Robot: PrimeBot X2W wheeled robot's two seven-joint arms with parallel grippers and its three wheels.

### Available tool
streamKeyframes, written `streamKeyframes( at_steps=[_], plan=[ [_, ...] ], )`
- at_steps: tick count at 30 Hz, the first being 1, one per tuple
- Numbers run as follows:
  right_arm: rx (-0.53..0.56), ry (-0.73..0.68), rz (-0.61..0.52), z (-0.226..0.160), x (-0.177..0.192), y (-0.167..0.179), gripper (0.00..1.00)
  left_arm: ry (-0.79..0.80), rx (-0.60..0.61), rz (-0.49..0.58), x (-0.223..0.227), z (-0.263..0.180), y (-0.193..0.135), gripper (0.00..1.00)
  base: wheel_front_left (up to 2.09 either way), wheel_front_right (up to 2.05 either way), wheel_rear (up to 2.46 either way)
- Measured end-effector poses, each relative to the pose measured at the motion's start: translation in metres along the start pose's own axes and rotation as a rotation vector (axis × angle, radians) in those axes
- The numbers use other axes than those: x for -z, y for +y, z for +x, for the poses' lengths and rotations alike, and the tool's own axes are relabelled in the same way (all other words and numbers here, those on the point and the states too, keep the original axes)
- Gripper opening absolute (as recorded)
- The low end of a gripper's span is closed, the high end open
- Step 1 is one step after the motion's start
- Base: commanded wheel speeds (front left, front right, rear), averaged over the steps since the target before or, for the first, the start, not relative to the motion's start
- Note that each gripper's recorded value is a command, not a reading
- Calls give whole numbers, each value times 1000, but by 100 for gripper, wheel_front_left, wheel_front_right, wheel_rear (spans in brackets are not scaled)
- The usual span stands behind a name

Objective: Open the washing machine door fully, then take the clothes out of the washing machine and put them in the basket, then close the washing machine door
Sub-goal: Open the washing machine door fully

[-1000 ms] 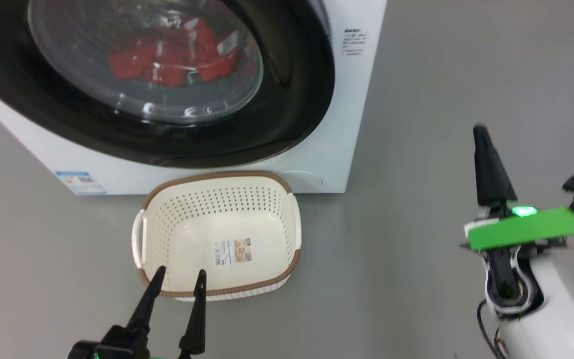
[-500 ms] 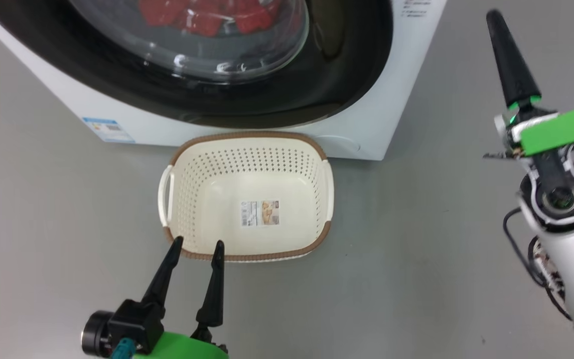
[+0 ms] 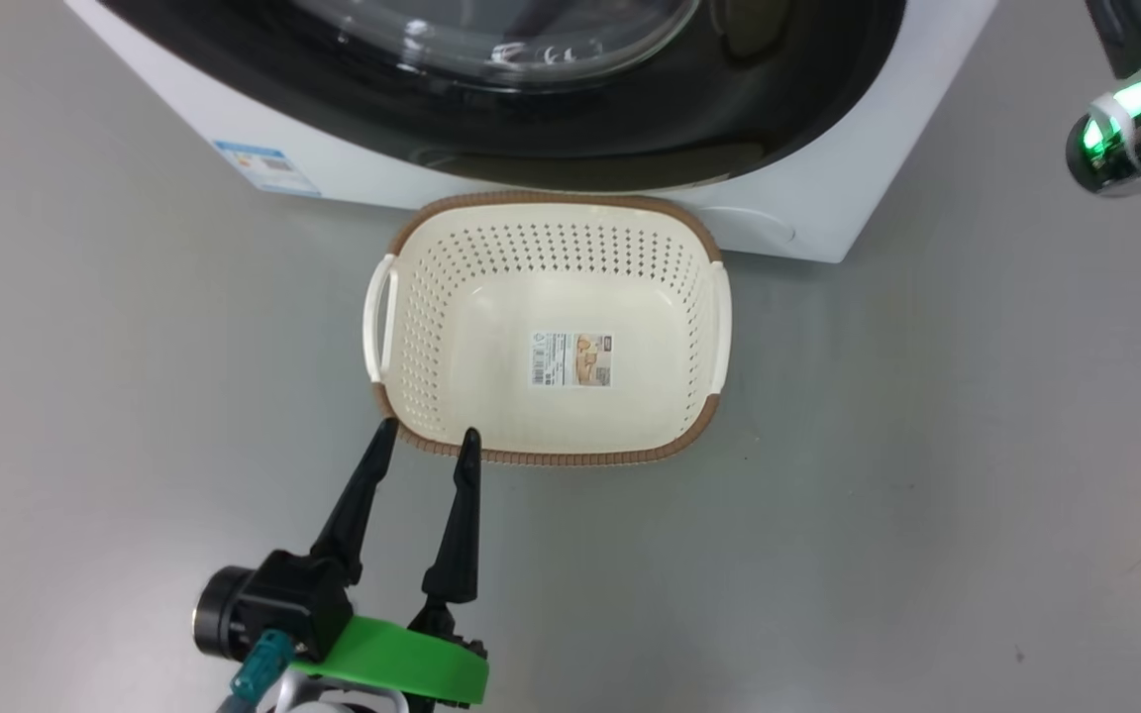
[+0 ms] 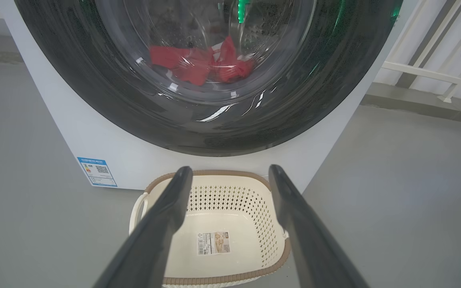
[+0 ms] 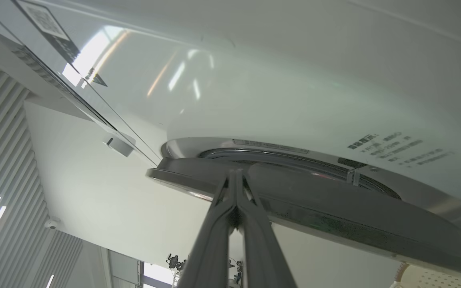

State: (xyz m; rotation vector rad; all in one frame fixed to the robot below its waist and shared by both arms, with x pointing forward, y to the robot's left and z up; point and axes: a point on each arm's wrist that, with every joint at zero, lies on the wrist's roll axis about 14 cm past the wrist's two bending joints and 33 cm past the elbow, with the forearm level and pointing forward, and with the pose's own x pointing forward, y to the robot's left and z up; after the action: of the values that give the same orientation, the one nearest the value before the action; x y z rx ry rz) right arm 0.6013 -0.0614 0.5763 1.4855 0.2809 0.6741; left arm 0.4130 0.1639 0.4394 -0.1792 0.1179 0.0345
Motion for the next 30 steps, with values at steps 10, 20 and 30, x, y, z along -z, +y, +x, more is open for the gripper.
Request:
streamKeyframes(
  at_steps=[10,20,30],
  plan=[
    [48,200,23,24,13,-30,0,22,-23,-16,8,8,4,100,0,0,0],
    [74,273,44,42,24,-46,0,34,-26,-20,11,7,4,100,0,0,0],
    [106,311,15,50,33,-55,0,35,-41,-25,10,4,6,100,0,0,0]
  ],
)
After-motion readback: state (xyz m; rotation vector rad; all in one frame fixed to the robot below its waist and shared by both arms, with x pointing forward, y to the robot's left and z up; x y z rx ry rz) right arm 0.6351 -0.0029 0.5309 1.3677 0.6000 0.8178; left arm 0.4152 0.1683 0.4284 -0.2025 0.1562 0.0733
